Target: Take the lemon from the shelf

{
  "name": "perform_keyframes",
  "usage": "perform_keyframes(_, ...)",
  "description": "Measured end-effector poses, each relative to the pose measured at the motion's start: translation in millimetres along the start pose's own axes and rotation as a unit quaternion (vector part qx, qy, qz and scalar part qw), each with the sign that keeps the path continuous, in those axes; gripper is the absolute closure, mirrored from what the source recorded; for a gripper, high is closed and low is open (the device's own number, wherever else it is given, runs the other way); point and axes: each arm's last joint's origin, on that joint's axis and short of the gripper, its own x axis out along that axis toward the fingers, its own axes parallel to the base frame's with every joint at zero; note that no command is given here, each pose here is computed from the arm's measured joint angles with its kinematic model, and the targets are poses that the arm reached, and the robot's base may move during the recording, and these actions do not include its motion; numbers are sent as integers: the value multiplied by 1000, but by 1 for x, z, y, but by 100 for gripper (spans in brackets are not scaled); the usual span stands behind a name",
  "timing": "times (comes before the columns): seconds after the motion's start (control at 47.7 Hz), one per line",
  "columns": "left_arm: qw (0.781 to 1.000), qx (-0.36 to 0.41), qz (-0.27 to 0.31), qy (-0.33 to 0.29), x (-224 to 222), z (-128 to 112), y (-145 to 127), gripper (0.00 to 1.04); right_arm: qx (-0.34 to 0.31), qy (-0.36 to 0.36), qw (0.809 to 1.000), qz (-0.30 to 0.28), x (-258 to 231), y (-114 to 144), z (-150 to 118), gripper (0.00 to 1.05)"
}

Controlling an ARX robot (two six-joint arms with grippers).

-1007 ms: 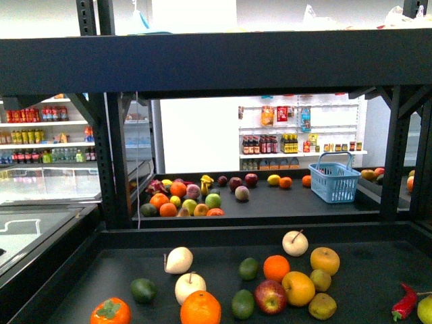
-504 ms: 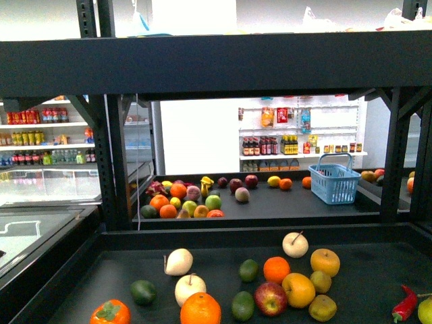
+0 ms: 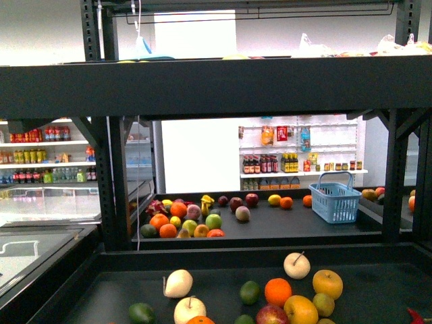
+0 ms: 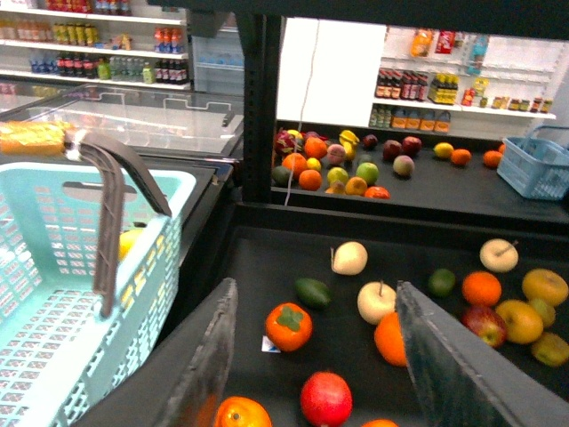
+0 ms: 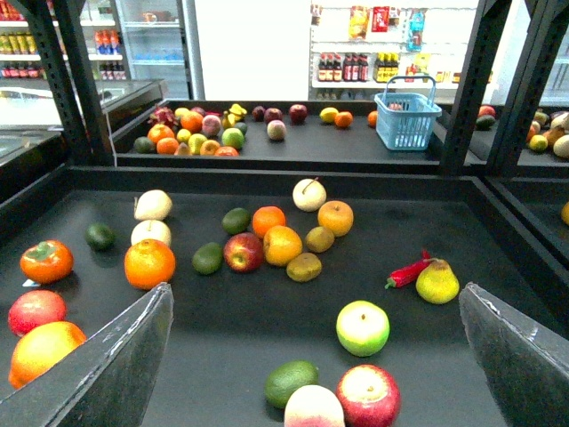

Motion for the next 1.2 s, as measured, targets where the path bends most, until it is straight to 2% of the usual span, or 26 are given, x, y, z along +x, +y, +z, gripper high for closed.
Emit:
perform_keyframes(0.042,1000,9,-13,8,-7,-17,-4,60,0,0,1000,0,0,0,0,8)
perform_keyframes(0.105,1000,15,-9,17,-11,-30,-4,72,0,0,1000,0,0,0,0,8)
perform_keyframes(0.294,1000,18,-8,13,-23,-46,-3,102,0,0,1000,0,0,0,0,8)
perform_keyframes(0.755,1000,21,-9,10,-44,-73,-1,102,0,0,1000,0,0,0,0,8)
perform_keyframes(1.196,1000,22,-8,4,-53,-85,0,102,0,0,1000,0,0,0,0,8)
